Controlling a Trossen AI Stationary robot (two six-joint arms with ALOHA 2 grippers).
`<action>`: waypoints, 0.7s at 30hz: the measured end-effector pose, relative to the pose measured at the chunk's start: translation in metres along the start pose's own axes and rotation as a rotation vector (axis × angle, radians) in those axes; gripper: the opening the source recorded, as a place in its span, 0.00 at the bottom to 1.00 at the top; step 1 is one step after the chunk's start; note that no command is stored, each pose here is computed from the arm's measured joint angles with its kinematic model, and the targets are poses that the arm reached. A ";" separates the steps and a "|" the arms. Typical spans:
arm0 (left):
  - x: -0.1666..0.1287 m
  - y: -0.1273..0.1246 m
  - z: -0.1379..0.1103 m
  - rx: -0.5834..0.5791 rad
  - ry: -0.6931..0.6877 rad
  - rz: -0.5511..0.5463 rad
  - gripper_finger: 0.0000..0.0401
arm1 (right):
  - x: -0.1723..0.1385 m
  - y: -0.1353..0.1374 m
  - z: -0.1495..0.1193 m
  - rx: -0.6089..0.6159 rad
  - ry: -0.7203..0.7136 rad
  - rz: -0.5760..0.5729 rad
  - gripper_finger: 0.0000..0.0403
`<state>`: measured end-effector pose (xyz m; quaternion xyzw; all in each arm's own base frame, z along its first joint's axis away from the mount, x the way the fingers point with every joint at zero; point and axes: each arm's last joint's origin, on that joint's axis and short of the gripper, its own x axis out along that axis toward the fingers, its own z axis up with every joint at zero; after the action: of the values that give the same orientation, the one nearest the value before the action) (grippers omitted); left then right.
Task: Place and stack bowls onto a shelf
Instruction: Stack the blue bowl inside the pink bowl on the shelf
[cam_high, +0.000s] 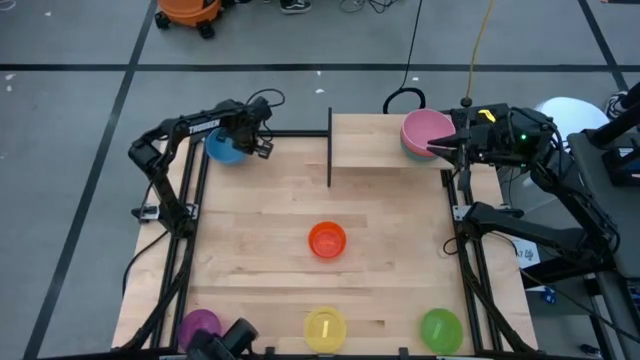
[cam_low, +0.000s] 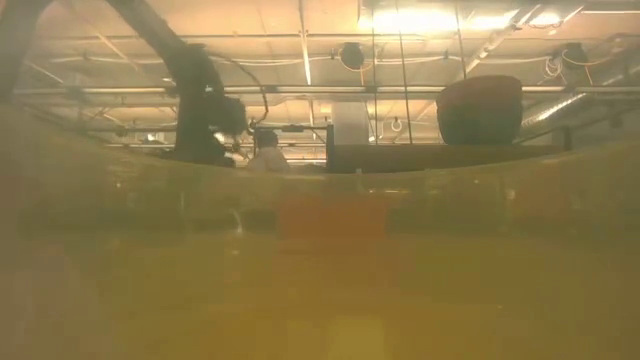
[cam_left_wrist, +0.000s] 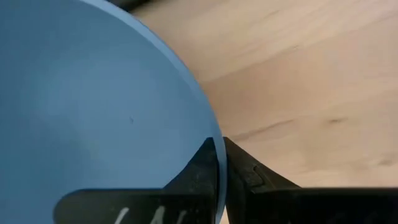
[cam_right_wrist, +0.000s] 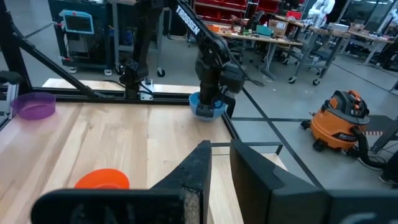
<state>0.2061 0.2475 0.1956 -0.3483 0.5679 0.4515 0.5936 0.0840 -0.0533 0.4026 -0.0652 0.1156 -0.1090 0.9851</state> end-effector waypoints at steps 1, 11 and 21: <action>-0.006 -0.003 0.001 0.013 -0.023 -0.009 0.02 | 0.000 0.000 0.000 0.000 0.000 0.000 0.13; -0.119 -0.034 -0.011 0.287 -0.387 -0.139 0.01 | 0.003 -0.001 0.000 0.080 0.006 0.004 0.13; -0.224 -0.074 -0.057 0.502 -0.631 -0.477 0.01 | 0.016 -0.009 0.003 0.114 -0.011 0.004 0.13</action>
<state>0.2665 0.1369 0.4030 -0.1606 0.3555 0.2350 0.8903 0.0983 -0.0649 0.4039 -0.0094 0.1037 -0.1133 0.9881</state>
